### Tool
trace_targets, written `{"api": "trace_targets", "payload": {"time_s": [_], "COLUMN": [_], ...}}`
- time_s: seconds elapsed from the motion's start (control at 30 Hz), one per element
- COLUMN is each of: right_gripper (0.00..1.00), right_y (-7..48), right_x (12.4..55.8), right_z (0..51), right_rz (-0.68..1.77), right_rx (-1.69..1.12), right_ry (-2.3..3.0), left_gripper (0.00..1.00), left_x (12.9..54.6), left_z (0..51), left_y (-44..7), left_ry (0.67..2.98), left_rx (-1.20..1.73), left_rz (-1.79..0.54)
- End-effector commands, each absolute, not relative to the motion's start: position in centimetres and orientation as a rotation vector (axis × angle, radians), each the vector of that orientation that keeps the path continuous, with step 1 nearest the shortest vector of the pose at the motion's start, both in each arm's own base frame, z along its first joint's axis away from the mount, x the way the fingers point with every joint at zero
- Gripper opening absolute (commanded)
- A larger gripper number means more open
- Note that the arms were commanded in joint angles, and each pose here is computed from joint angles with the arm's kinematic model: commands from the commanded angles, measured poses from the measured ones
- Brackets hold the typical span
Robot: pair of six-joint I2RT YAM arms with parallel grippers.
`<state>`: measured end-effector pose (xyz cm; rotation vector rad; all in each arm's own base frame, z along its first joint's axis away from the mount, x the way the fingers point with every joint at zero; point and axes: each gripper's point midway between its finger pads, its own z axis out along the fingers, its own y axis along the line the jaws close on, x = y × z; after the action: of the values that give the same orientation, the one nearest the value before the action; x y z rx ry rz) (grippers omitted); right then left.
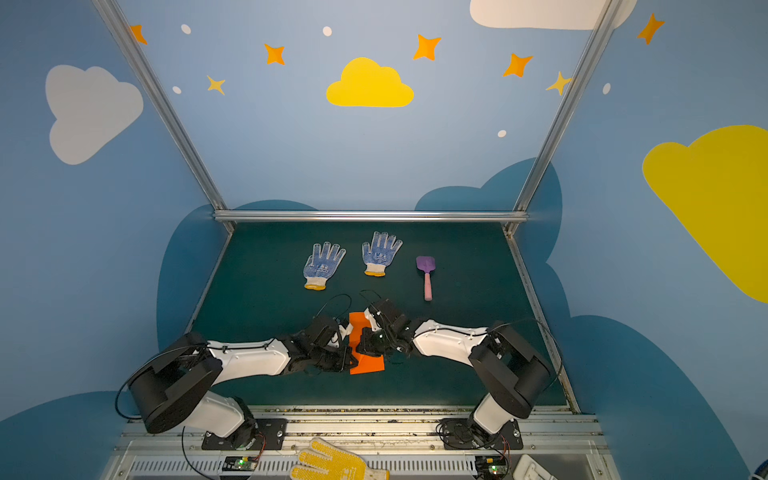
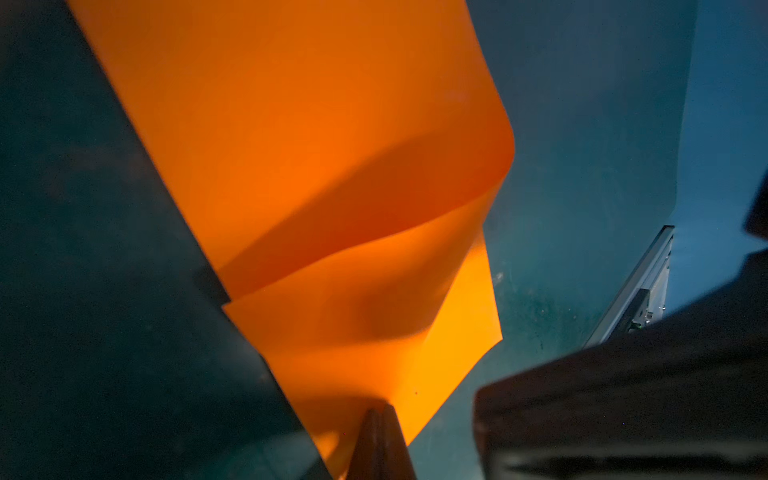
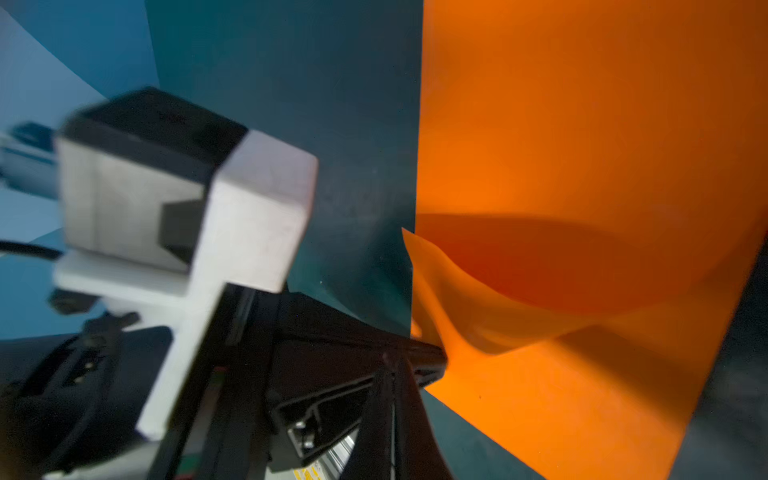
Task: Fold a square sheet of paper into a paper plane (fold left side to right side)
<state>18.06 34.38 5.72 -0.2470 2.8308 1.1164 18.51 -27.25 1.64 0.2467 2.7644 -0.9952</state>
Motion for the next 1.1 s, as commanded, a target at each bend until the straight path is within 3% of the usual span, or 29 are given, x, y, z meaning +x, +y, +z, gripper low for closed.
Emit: {"api": "trace_targets", "payload": {"time_s": [0.0,0.57,1.07], "right_gripper": [0.00,0.00,0.00], "right_y": [34.1,32.1,28.3], "right_x": [17.2,16.8,19.3], "right_z": [4.2,-0.1,-1.9], "right_rz": [1.076,0.964,0.887], "right_rx": [-0.262,-0.188,-0.036], "right_ry": [2.874,2.960,2.982], "left_gripper": [0.04,0.04,0.04], "left_x": [17.7,17.6,17.6], "left_z": [0.0,0.1,0.3], "left_y": [-25.8,-25.8,-25.9], "left_ry": [2.826,2.824,2.824], "left_rx": [0.250,0.254,0.259], "left_rz": [-0.903,-0.902,-0.907]}}
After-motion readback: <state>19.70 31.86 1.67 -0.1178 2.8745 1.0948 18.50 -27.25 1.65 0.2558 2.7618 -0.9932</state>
